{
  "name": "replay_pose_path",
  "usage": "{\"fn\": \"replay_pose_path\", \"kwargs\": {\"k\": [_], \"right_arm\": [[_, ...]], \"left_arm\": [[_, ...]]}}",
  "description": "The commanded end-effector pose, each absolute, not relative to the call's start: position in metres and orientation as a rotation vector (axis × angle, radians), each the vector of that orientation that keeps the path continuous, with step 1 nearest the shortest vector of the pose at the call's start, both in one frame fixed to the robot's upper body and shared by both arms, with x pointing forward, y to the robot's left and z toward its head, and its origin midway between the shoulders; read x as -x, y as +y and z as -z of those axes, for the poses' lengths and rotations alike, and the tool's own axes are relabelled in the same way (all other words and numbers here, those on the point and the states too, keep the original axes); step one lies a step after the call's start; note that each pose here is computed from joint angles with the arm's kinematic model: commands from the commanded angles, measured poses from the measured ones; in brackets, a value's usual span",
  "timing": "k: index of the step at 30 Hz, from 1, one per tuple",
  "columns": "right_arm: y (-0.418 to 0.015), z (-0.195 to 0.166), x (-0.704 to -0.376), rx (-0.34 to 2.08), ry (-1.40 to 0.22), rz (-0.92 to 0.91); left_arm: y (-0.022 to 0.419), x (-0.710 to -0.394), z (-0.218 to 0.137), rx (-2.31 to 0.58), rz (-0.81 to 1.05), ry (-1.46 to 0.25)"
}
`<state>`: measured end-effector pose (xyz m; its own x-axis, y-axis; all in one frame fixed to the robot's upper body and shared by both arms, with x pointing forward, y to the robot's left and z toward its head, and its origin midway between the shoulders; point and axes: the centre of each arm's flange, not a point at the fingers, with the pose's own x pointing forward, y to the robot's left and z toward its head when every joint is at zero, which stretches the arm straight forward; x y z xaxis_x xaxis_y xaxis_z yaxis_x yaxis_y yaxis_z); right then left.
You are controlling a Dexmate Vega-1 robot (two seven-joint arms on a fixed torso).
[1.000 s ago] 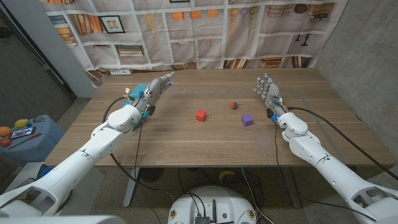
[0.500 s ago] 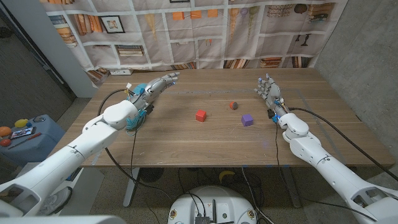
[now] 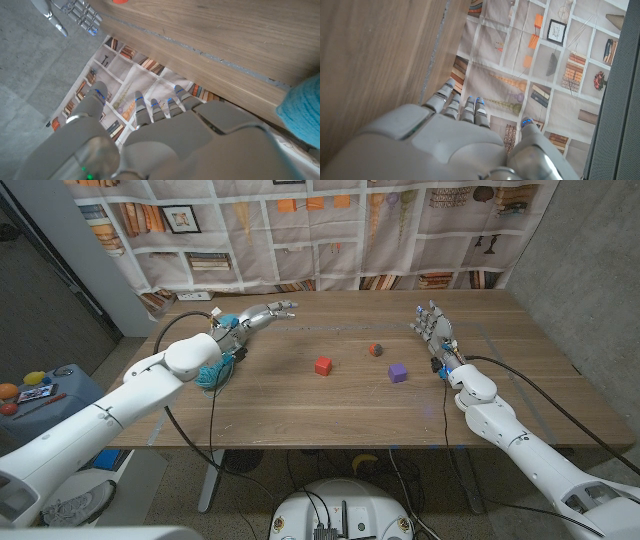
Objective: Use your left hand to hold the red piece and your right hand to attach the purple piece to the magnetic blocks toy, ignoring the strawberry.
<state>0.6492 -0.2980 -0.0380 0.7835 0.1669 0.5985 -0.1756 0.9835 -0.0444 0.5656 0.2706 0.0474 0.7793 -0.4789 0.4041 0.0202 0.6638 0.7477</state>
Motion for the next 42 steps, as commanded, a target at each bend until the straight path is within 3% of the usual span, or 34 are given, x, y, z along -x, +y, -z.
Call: {"fn": "replay_pose_path", "kwargs": {"k": [1,42], "right_arm": [[-0.297,0.036,-0.649,-0.014,-0.653,-0.189],[-0.303,0.049,-0.658,-0.044,-0.631,-0.185]], "left_arm": [[0.252,-0.551,-0.057,-1.044,0.271,-0.6],[0.177,-0.543,-0.082,-1.67,0.234,-0.491]]}}
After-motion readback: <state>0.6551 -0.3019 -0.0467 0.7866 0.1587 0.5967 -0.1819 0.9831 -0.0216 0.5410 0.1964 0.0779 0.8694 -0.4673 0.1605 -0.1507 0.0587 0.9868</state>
